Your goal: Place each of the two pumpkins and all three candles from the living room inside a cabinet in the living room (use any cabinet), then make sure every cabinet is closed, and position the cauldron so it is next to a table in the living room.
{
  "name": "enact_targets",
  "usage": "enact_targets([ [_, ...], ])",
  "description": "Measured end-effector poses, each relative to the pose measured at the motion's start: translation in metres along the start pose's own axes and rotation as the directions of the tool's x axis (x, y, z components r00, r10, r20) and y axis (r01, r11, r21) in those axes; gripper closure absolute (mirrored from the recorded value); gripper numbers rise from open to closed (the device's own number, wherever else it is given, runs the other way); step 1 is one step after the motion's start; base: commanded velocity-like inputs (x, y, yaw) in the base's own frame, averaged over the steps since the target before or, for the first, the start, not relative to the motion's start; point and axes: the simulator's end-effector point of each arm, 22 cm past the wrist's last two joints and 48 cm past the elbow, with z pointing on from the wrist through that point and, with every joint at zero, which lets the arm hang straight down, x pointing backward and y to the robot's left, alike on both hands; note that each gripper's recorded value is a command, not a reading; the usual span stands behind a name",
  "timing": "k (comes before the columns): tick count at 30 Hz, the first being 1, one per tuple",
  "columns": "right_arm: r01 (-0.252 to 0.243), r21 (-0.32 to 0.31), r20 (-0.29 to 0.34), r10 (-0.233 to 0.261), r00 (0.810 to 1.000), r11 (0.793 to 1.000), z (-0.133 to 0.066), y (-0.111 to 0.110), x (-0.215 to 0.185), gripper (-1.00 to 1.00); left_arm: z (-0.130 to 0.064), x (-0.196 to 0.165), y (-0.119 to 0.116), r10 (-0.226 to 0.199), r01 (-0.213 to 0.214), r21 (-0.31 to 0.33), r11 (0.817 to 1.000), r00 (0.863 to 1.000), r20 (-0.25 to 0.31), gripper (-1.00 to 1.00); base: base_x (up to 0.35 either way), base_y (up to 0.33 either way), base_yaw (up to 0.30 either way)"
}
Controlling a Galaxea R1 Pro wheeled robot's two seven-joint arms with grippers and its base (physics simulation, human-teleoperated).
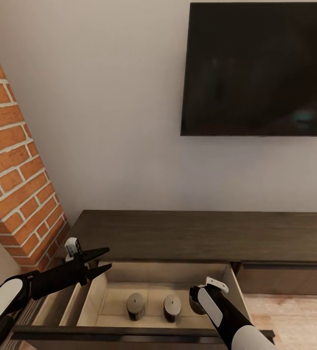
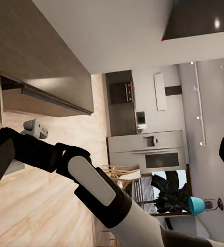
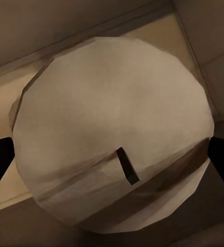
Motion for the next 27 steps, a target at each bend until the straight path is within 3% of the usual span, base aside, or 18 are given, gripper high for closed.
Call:
enact_targets([
  [27, 0.000, 0.000, 0.001, 0.000, 1.000, 1.000, 0.035, -0.004, 0.022, 1.00, -0.001, 0.012, 0.040, 0.000, 0.000, 0.001, 1.000, 1.000, 0.000, -1.00, 0.000, 0.000, 0.000],
])
